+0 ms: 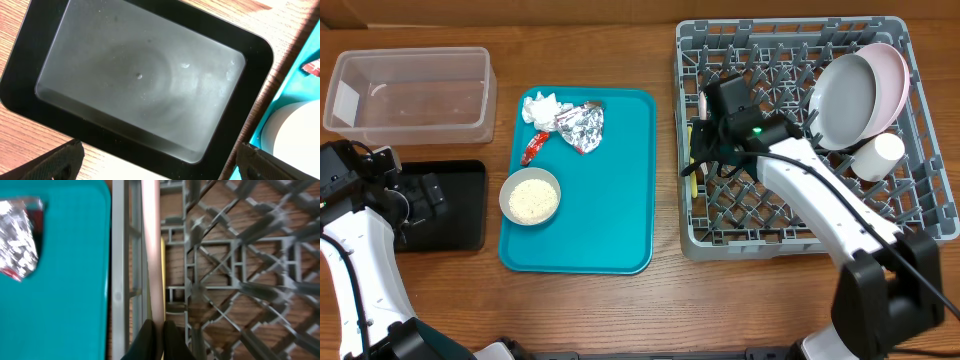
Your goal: Sort waste into correct bins and load items into the dishwasher rack
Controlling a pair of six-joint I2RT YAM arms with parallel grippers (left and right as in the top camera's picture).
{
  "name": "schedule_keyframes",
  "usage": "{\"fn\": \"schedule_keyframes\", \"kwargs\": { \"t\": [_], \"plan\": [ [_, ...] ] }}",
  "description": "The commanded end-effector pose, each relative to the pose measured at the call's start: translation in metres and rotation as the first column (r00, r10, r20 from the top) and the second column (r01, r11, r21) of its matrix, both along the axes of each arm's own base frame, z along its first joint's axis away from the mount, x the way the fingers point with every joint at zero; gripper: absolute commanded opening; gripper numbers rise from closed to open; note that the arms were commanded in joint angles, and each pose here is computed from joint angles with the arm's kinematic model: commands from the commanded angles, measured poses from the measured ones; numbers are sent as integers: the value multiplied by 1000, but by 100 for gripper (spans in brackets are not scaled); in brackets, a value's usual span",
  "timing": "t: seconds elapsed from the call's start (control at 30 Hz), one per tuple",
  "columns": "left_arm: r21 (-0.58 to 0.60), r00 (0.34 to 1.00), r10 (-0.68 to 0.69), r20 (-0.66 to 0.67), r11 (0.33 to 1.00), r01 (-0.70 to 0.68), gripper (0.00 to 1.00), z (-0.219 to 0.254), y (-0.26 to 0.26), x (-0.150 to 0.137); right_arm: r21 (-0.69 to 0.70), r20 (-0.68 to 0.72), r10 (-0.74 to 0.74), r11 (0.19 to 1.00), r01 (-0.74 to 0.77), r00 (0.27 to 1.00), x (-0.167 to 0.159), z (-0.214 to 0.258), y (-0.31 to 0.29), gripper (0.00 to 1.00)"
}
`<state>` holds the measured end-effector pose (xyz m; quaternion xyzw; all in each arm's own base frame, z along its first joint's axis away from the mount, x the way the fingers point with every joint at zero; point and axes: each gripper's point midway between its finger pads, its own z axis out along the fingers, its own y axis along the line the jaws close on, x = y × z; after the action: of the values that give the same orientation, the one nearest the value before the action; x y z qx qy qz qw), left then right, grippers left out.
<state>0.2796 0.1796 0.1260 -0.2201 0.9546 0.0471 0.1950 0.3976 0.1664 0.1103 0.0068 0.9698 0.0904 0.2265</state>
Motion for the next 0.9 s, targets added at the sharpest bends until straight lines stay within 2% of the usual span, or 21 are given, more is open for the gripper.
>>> {"fn": "schedule_keyframes", "kwargs": {
  "t": [0.0, 0.07, 0.13, 0.27, 0.37, 0.57, 0.67, 0.73, 0.87],
  "plan": [
    [9, 1000, -10, 19, 1000, 10, 100, 7, 4, 4, -25, 44, 142, 990, -141, 989, 8, 4, 11, 4],
    [9, 1000, -10, 19, 1000, 10, 100, 7, 4, 4, -30, 44, 141, 990, -140, 989, 8, 3, 10, 4],
    [9, 1000, -10, 19, 1000, 10, 100, 7, 4, 4, -34, 47, 136, 990, -134, 990, 10, 3, 9, 58],
    [9, 1000, -10, 19, 1000, 10, 100, 7, 4, 4, -20, 113, 133, 991, -131, 985, 14, 31, 10, 58],
    [9, 1000, -10, 19, 1000, 10, 100, 7, 4, 4, 10, 217, 129, 991, -135, 968, 7, 99, 9, 56],
    [9, 1000, -10, 19, 1000, 10, 100, 7, 4, 4, 58, 375, 87, 991, -118, 923, -46, 219, -20, 56],
    [9, 1000, -10, 19, 1000, 10, 100, 7, 4, 4, 85, 503, 23, 994, -75, 864, -85, 278, -53, 74],
    [9, 1000, -10, 19, 1000, 10, 100, 7, 4, 4, 113, 606, -36, 993, -40, 795, -120, 317, -79, 84],
    [9, 1000, -10, 19, 1000, 10, 100, 7, 4, 4, 142, 710, -117, 990, 21, 694, -167, 353, -113, 88]
  ]
}}
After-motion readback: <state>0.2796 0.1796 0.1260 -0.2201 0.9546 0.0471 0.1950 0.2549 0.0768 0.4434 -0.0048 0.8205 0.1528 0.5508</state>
